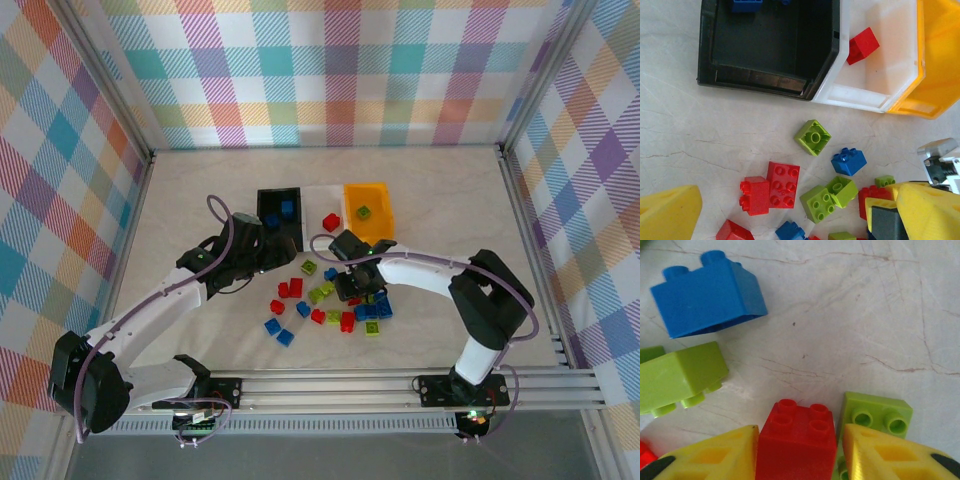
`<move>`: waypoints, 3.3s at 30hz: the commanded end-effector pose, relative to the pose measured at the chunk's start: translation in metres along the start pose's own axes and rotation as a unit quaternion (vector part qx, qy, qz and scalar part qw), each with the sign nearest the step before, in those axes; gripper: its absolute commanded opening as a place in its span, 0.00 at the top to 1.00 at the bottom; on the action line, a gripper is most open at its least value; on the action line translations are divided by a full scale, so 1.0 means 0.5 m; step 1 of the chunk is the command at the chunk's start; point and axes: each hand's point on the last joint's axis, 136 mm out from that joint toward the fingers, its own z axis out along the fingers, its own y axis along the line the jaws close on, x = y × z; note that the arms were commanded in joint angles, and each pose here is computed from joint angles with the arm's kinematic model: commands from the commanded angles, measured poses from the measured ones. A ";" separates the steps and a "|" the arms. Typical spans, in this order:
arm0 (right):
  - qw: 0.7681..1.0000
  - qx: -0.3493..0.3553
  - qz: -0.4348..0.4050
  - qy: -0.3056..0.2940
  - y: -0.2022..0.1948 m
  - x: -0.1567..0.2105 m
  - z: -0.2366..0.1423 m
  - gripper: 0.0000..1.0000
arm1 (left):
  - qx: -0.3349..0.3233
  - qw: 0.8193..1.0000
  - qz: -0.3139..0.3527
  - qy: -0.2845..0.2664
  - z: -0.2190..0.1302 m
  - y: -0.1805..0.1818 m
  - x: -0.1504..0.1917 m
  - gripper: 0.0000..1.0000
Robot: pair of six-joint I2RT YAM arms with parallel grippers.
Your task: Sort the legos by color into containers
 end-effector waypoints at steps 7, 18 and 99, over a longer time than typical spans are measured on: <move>1.000 0.008 -0.012 -0.017 0.000 -0.015 -0.016 0.69 | -0.004 1.000 -0.005 0.000 -0.007 0.011 -0.002 0.00; 0.988 -0.035 -0.016 -0.147 0.032 -0.241 -0.160 0.73 | 0.009 0.999 -0.028 0.030 0.013 0.041 0.028 0.00; 0.975 -0.076 0.097 -0.186 -0.074 -0.159 -0.208 0.33 | -0.035 0.986 0.120 0.106 0.324 -0.224 -0.129 0.64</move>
